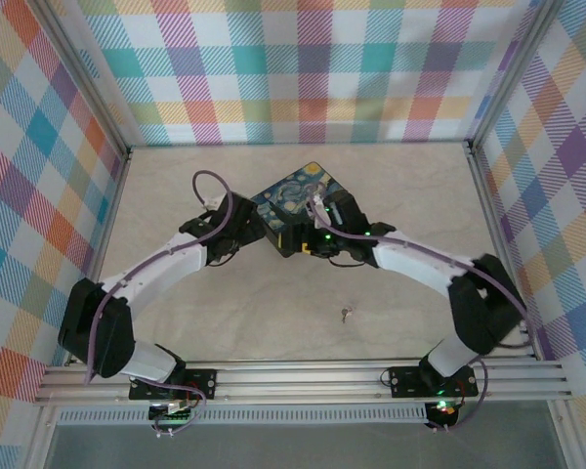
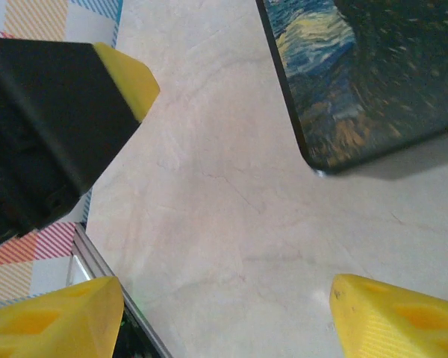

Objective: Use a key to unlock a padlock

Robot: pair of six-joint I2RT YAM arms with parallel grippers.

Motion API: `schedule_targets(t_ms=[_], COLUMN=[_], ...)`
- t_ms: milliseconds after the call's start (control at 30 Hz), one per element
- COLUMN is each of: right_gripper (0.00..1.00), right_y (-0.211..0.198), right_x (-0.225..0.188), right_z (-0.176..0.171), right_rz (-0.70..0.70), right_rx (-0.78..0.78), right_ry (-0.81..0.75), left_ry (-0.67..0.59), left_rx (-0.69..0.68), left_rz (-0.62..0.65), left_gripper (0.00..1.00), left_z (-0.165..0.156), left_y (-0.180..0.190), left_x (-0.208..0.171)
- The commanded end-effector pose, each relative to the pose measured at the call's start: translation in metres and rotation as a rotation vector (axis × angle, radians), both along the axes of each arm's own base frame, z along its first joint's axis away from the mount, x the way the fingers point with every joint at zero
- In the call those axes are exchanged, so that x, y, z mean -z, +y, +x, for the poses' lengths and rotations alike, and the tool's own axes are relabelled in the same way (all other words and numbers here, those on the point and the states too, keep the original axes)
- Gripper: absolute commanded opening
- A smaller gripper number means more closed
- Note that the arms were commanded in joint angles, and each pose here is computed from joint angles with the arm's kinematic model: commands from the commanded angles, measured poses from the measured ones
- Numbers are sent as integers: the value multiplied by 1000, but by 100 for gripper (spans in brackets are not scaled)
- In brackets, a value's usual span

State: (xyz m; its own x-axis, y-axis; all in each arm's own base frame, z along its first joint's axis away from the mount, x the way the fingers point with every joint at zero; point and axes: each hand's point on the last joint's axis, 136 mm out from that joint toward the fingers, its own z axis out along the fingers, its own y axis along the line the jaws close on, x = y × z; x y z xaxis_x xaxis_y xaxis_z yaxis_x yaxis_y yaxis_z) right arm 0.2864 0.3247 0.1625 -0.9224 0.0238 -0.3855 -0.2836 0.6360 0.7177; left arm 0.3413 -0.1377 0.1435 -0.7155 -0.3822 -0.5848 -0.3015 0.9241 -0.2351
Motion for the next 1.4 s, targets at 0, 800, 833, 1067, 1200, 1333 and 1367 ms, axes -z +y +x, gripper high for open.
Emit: schedule_targets(t_ms=[0, 800, 833, 1067, 1200, 1333, 1367], right_gripper=[71, 45, 44, 40, 38, 37, 36], right_y=[-53, -154, -157, -161, -160, -162, -162], right_x=[38, 124, 125, 123, 130, 136, 137], right_z=[-33, -105, -103, -90, -91, -94, -95], right_rz=[-222, -490, -493, -469, -476, -494, -497], right_rx=[48, 319, 342, 438, 457, 472, 476], right_ry=[97, 355, 353, 365, 404, 435, 441], left_ry=[24, 91, 92, 109, 107, 110, 109], left_rx=[53, 270, 272, 277, 279, 280, 279], left_rz=[-9, -69, -74, -78, -78, -76, -77], left_gripper=[98, 97, 97, 97, 97, 97, 97], left_z=[-17, -69, -69, -70, -69, -71, -71], left_y=[-1, -65, -66, -68, -69, -68, -68], left_x=[6, 37, 39, 46, 46, 49, 49])
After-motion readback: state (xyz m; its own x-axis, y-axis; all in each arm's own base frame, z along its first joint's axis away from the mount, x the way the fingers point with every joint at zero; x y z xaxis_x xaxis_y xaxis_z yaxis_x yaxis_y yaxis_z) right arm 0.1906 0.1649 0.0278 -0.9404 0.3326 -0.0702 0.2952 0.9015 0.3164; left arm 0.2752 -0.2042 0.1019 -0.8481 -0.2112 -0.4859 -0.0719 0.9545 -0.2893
